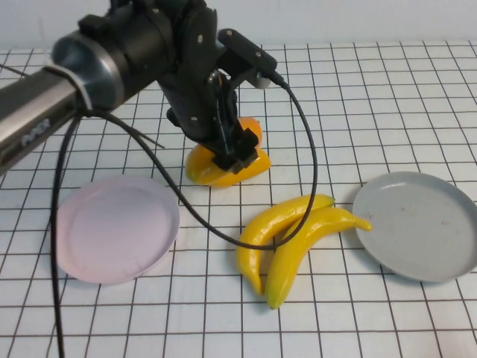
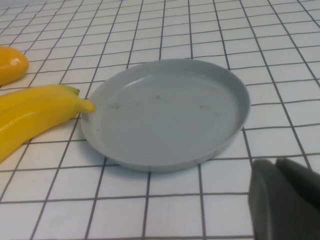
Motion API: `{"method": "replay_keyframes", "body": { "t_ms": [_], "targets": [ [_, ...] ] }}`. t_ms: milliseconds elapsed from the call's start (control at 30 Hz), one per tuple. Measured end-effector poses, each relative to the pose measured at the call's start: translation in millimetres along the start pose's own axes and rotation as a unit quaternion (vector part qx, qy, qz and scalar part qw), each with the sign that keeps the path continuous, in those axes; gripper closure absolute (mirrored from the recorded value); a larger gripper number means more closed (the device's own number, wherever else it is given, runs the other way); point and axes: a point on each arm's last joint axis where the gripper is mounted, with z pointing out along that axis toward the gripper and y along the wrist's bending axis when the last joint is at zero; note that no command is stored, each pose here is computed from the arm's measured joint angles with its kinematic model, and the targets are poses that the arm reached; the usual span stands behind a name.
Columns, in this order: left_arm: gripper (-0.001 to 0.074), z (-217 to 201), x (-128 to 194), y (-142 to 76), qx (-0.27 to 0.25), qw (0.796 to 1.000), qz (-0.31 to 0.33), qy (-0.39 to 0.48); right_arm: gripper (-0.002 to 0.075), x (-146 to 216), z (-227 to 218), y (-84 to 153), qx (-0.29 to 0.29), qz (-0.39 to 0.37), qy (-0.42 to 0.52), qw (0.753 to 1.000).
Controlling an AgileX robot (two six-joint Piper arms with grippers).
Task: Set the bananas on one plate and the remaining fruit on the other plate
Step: Put one type of fruit in the left plate
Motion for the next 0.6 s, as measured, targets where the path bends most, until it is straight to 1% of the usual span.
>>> {"method": "replay_keyframes", "body": {
  "t_ms": [67,167,300,433,533,600],
  "targets": [
    [0.0203,-10.2,10.6,2.2,-0.007,1.0,-0.003,0.004,0.0742,0.0,0.0,0.0,0.0,0.0,0.0,1.0],
    [0.0203,-12.8,37.4,12.4,-0.018,0.999,-0.027,0.018,0.0742,0.0,0.0,0.0,0.0,0.0,0.0,1.0],
    [0.0203,-10.5,84.7,34.2,-0.041,0.992,-0.119,0.019,0.0742,0.0,0.0,0.0,0.0,0.0,0.0,1.0],
    [0.0203,-8.0,124.6,54.0,-0.064,0.975,-0.212,0.026,0.0742,0.0,0.0,0.0,0.0,0.0,0.0,1.0],
    [0.0203,-0.9,143.1,63.6,-0.068,0.964,-0.253,0.052,0.0742,0.0,0.0,0.0,0.0,0.0,0.0,1.0],
    [0.0203,3.2,149.1,66.5,-0.066,0.959,-0.267,0.068,0.0742,0.0,0.0,0.0,0.0,0.0,0.0,1.0]
  ]
}}
